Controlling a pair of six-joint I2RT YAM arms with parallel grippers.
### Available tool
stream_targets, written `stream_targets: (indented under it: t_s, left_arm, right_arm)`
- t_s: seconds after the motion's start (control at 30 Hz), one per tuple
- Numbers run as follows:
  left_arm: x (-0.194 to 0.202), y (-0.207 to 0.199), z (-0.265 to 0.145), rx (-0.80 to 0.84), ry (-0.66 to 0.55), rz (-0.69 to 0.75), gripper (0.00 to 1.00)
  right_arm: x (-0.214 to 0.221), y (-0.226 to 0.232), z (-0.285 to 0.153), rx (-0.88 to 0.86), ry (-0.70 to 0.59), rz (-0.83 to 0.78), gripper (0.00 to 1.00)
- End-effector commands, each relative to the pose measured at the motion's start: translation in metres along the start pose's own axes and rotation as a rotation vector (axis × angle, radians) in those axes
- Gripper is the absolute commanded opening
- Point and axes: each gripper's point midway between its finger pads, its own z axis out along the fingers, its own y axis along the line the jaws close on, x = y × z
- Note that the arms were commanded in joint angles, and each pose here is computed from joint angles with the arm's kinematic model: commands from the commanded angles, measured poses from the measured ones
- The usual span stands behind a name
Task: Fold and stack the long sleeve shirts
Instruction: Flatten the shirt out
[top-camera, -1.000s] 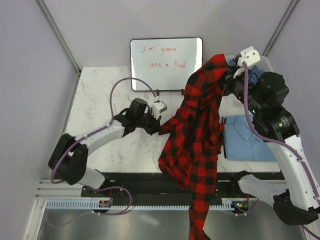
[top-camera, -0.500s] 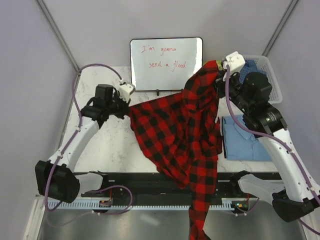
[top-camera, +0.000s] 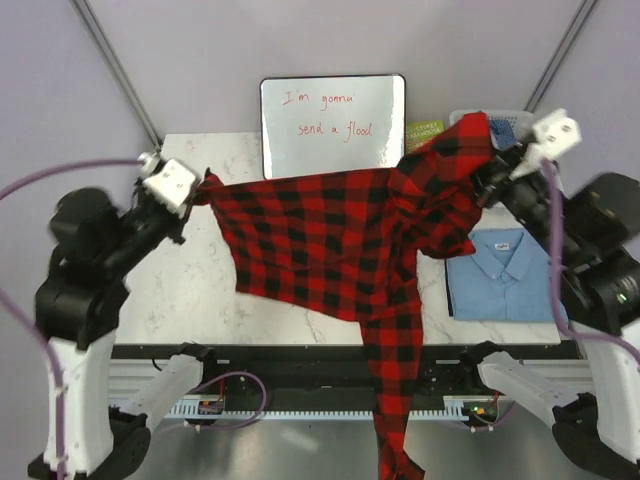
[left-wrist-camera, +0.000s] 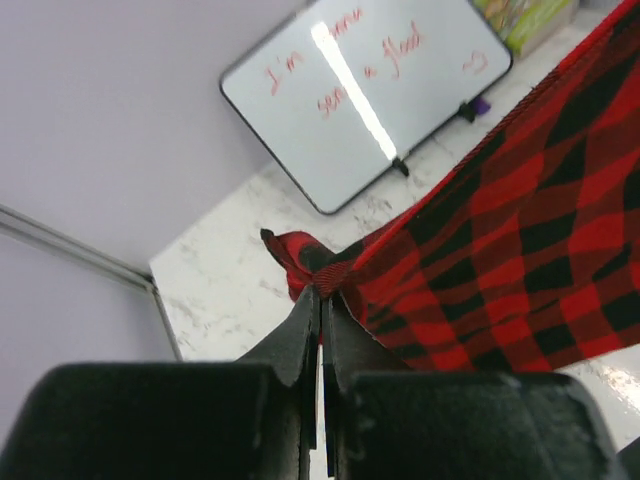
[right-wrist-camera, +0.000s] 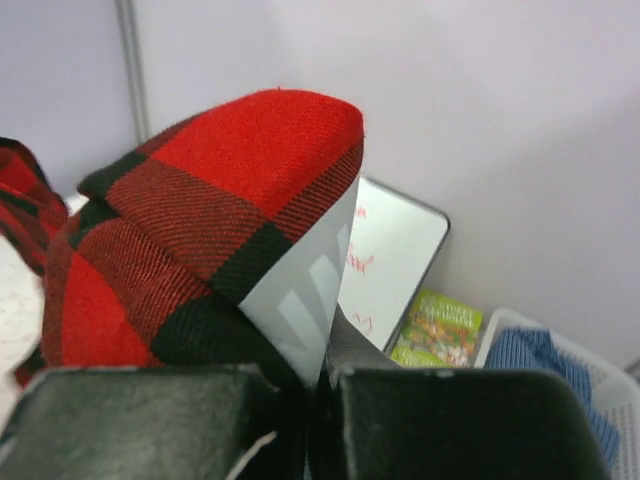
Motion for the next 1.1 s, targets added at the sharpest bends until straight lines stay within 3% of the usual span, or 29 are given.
stream_targets:
  t_s: [0.0, 0.23, 0.33, 0.4, 0.47, 0.57, 0.67, 0.7, 0.73, 0.77, 0.8, 0.83, 0.9, 0.93, 0.97, 1.0, 1.07]
  left_arm:
    - [-0.02, -0.012, -0.092, -0.046, -0.088, 0.079, 0.02]
    - [-0.075, -0.024, -0.223, -0.168, -0.359, 0.12, 0.02]
    - [-0.086, -0.018, -0.256, -0.254, -0.403, 0.107, 0.02]
    - [-0.088, -0.013, -0.263, -0.294, -0.408, 0.119, 0.02]
    - [-0.084, -0.008, -0.254, -0.306, -0.372, 0.123, 0.02]
    - [-0.07, 0.0, -0.216, -0.276, -0.277, 0.087, 0.02]
    - [-0.038, -0.036, -0.156, -0.026, -0.187, 0.049, 0.02]
    - [-0.018, -0.063, -0.126, 0.135, -0.146, -0.001, 0.11]
    - [-0.015, -0.074, -0.118, 0.193, -0.162, -0.014, 0.23]
    - [-0.006, -0.086, -0.105, 0.26, -0.152, -0.041, 0.45]
    - [0.017, -0.111, -0.083, 0.4, -0.11, -0.108, 0.51]
    - [0.018, -0.118, -0.074, 0.443, -0.138, -0.121, 0.56]
    - [0.042, -0.152, -0.053, 0.629, -0.126, -0.227, 0.68]
    - [0.035, -0.154, -0.043, 0.661, -0.192, -0.219, 0.72]
    - [0.055, -0.164, -0.025, 0.708, -0.157, -0.283, 0.78]
    - [0.06, -0.167, -0.015, 0.723, -0.128, -0.374, 0.79]
    - [0.076, -0.176, 0.017, 0.774, -0.097, -0.398, 0.79]
  right_arm:
    - [-0.092, 0.007, -0.09, -0.029, -0.265, -0.06, 0.0]
    - [-0.154, 0.023, -0.195, -0.011, -0.477, -0.153, 0.0]
    - [-0.187, 0.031, -0.241, 0.027, -0.582, -0.204, 0.0]
    - [-0.196, 0.034, -0.246, 0.053, -0.595, -0.23, 0.0]
    - [-0.204, 0.033, -0.249, 0.084, -0.607, -0.269, 0.0]
    - [-0.189, 0.018, -0.205, 0.098, -0.498, -0.29, 0.0]
    - [-0.127, 0.007, -0.135, 0.022, -0.288, -0.253, 0.0]
    - [-0.109, 0.009, -0.124, -0.006, -0.246, -0.252, 0.0]
    - [-0.063, 0.004, -0.097, -0.027, -0.133, -0.217, 0.0]
    - [-0.043, 0.0, -0.089, -0.02, -0.09, -0.209, 0.0]
    - [-0.032, -0.006, -0.089, 0.017, -0.08, -0.21, 0.0]
    - [0.006, -0.008, -0.076, 0.013, -0.002, -0.19, 0.0]
    - [0.015, -0.007, -0.083, 0.036, -0.033, -0.207, 0.0]
    - [0.037, -0.007, -0.079, 0.036, -0.001, -0.193, 0.0]
    - [0.04, -0.007, -0.08, 0.042, -0.01, -0.19, 0.0]
    - [0.035, -0.004, -0.088, 0.049, -0.049, -0.18, 0.0]
    - [0.036, 0.001, -0.091, 0.036, -0.055, -0.167, 0.0]
